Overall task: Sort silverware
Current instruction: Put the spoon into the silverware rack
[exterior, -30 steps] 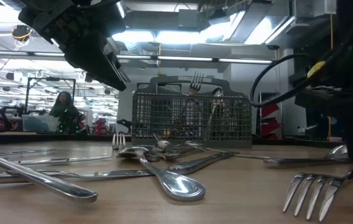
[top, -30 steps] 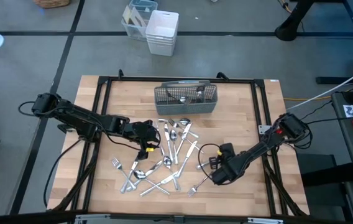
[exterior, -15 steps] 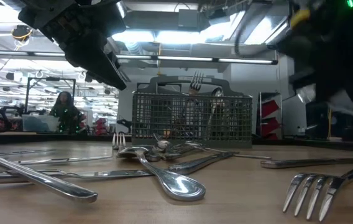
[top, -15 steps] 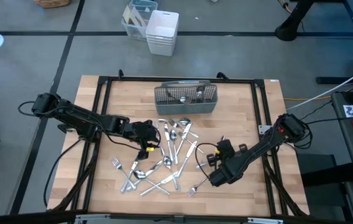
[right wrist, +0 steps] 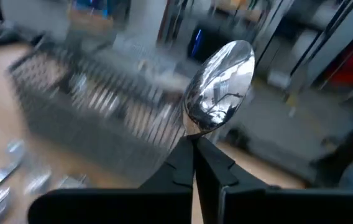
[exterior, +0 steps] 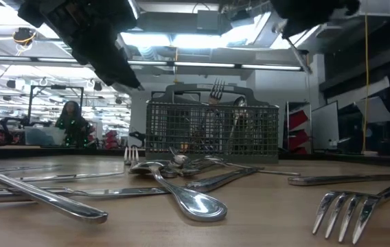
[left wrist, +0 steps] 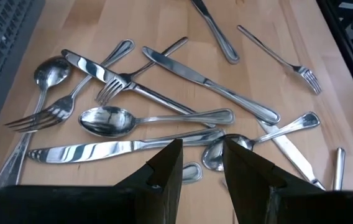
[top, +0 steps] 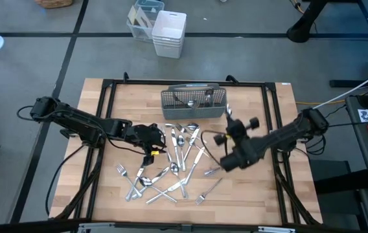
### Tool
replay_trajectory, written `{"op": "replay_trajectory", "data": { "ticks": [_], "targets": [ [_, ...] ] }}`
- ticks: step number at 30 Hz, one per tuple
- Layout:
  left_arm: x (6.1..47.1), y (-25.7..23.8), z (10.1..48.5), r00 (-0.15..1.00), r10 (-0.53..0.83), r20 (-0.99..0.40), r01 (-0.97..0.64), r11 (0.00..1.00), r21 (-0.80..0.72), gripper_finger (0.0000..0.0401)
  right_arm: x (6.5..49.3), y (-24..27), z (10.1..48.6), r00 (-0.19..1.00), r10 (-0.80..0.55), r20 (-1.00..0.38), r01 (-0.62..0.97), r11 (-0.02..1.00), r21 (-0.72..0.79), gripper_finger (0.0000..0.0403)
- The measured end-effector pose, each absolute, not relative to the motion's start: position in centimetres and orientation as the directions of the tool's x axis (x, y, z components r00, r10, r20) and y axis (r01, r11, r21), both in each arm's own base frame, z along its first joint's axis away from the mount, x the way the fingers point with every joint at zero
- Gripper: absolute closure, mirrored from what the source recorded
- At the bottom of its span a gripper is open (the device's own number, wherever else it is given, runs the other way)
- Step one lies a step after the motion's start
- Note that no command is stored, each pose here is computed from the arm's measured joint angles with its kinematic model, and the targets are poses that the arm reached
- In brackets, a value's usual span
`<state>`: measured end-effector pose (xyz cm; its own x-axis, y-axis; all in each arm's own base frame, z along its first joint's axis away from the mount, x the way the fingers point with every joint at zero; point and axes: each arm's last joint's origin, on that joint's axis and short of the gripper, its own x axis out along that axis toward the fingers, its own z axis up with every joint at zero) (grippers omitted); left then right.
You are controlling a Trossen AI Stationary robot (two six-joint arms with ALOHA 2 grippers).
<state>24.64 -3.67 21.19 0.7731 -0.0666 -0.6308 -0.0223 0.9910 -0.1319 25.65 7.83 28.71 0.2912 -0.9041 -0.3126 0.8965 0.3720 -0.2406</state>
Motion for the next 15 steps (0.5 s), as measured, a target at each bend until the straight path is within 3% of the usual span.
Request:
{"op": "replay_trajectory", "data": {
  "ticks": [7,15],
  "targets": [
    [24.6,-3.9,21.2,0.774,-0.072,-0.629,-0.036,0.987,-0.158,0.0294,26.5,3.0,29.9,0.204,-0.977,-0.064,0.926,0.214,-0.312,0.0399],
    [24.6,-3.9,21.2,0.775,-0.061,-0.629,-0.051,0.986,-0.159,0.0294,27.5,-1.6,29.4,0.043,-0.998,-0.045,0.98,0.051,-0.193,0.0399]
  ]
}}
